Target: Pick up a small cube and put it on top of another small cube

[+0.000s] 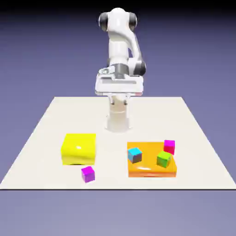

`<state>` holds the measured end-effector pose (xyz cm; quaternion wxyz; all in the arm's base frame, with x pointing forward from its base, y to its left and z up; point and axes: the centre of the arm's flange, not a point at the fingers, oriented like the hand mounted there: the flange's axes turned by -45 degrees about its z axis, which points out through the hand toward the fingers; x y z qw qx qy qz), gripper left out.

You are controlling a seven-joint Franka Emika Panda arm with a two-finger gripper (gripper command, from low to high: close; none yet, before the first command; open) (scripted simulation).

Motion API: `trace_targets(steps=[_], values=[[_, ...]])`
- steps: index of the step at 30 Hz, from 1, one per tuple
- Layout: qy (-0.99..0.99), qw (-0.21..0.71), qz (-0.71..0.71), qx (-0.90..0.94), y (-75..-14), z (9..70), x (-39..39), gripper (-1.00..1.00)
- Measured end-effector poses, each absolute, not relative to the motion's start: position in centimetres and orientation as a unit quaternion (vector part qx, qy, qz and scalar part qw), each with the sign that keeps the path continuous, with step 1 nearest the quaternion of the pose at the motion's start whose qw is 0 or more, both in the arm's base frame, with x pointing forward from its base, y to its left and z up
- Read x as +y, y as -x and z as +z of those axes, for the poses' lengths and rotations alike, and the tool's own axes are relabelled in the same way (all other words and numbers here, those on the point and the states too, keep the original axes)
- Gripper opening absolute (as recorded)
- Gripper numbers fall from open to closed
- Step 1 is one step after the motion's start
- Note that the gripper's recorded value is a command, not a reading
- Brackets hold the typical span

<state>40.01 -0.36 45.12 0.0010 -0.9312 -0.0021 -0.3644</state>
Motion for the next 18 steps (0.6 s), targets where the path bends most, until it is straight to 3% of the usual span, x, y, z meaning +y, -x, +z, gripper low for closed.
trace_targets(steps=[18], values=[[0.935, 0.089, 0.004, 0.344, -50.4, 29.3, -13.6, 0.00]])
